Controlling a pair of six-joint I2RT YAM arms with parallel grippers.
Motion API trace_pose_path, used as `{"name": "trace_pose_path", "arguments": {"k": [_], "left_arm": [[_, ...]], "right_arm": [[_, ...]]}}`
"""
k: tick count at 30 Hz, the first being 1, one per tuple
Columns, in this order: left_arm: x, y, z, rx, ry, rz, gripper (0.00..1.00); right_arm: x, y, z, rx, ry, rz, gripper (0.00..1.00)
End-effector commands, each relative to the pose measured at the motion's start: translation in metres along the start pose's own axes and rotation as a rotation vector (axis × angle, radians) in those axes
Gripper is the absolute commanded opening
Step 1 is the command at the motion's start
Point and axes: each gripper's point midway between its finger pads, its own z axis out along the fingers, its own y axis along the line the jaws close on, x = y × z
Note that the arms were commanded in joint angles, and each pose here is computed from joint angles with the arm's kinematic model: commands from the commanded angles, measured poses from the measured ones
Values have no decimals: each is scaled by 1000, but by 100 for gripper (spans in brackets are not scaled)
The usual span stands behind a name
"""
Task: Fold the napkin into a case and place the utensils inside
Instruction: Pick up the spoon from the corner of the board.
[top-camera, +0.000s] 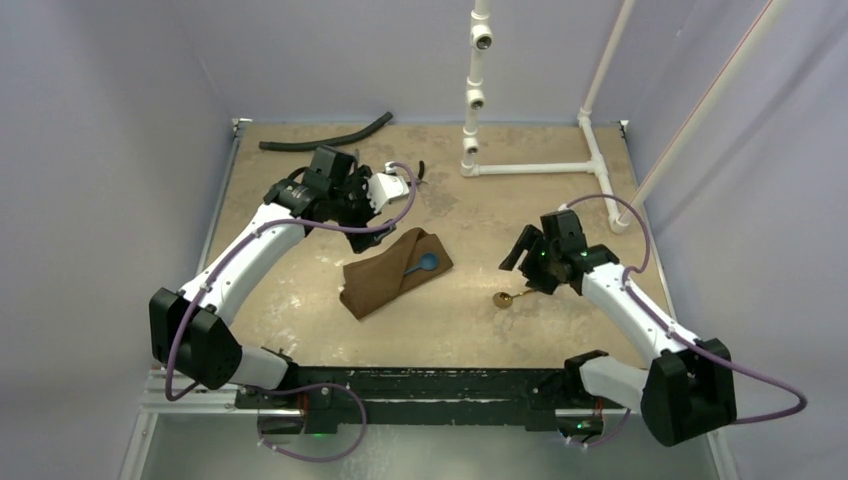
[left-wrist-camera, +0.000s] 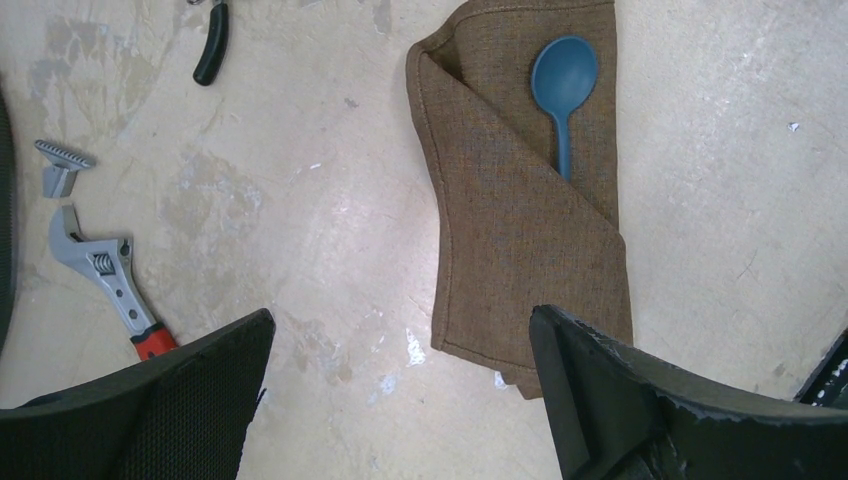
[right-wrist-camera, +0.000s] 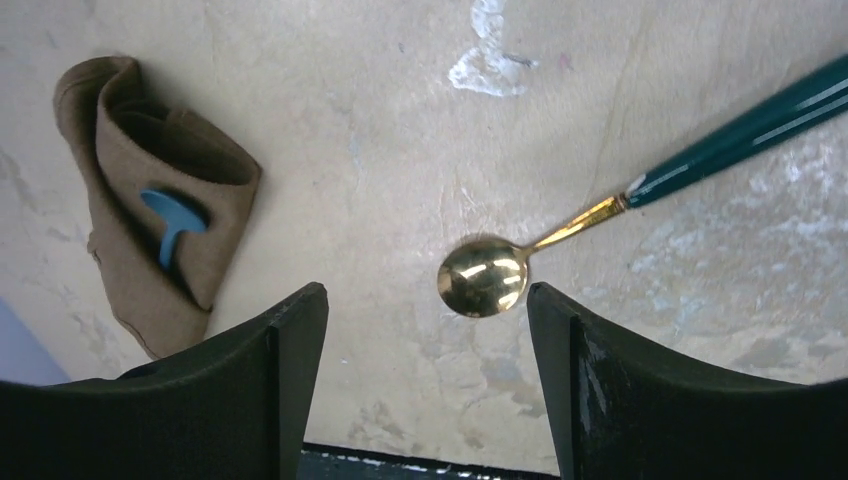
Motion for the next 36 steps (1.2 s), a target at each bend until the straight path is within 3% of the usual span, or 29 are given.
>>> {"name": "trace_pose_path", "arguments": {"k": [1, 5, 12, 15, 26, 28, 29, 32, 36], "left_arm": [[-9, -1, -9, -4, -48, 24, 99], [-9, -2, -10, -6, -51, 25, 99], [-10, 4, -13, -34, -41, 37, 98], [-10, 5, -15, -39, -42, 44, 99], [-7, 11, -18, -76, -25, 44, 98], [-8, 16, -21, -98, -26, 45, 99], [-8, 17, -23, -105, -29, 48, 99], [-13, 15, -30, -105, -58, 83, 99], [-23, 1, -40, -54, -128, 165, 99]], "right_arm": [[19, -30, 2, 133, 55, 131, 76], [13, -57, 15, 294, 64, 174, 70], [-5, -71, 36, 345, -10, 231, 66], [-16, -83, 40, 409, -56, 226, 60], [-35, -87, 67, 419, -105, 211, 28], [-40, -87, 71, 416, -120, 178, 9], [-41, -85, 73, 404, -119, 165, 0], [-54, -63, 77, 322, -148, 84, 0], [-81, 3, 68, 155, -232, -144, 0]]}}
